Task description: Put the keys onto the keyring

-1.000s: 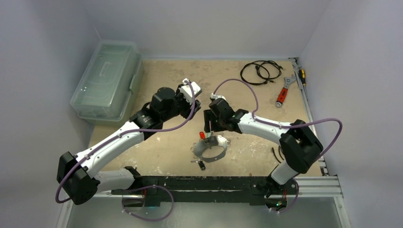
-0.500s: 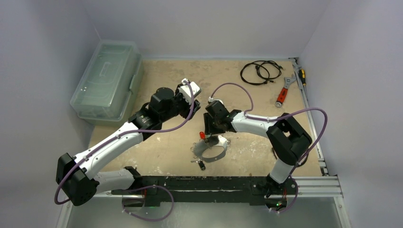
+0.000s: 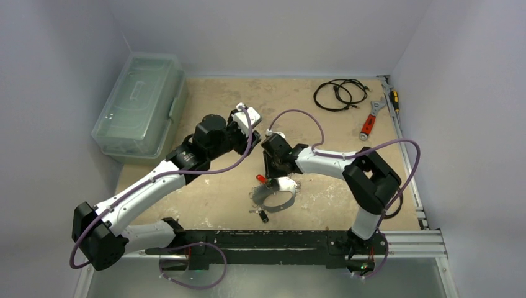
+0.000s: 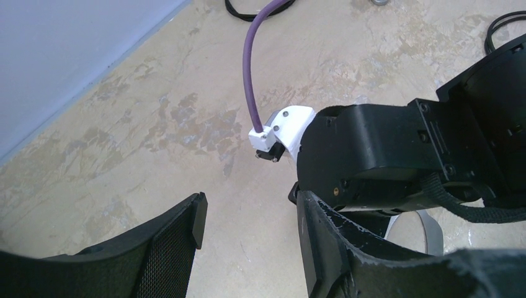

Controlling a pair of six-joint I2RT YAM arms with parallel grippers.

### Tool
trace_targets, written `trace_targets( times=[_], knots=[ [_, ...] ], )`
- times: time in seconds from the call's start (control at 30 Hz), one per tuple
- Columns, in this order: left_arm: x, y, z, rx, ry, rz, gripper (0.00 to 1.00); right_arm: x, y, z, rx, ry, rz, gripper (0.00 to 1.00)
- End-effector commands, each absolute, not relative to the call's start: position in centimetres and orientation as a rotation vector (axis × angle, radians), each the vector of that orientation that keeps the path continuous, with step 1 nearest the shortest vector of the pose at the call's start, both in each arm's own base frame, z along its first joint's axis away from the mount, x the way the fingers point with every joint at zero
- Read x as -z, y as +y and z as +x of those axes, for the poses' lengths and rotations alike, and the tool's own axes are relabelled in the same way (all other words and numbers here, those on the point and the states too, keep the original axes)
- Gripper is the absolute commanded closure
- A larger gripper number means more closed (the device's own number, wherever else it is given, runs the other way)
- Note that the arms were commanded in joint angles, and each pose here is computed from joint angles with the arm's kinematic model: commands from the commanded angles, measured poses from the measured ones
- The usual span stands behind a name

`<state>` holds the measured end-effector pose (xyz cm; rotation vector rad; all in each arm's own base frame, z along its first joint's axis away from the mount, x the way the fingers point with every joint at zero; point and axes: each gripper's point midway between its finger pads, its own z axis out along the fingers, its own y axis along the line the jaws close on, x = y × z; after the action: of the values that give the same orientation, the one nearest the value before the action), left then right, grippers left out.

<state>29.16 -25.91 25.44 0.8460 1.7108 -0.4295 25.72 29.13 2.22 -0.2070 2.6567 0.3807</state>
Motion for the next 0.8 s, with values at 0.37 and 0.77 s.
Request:
trace_targets(
  times=[0.37, 0.77],
  knots=[
    [-27.1, -25.5, 29.1, 0.419, 1.657, 0.828, 0.43, 0.5, 28.7, 25.2, -0.158, 2.708, -0.292, 1.00],
    [-28.4, -24.6, 29.1, 0.383, 1.613, 0.795, 0.43, -9.8, 31.3, 28.7, -0.394, 2.352, -0.337, 1.00]
  ],
)
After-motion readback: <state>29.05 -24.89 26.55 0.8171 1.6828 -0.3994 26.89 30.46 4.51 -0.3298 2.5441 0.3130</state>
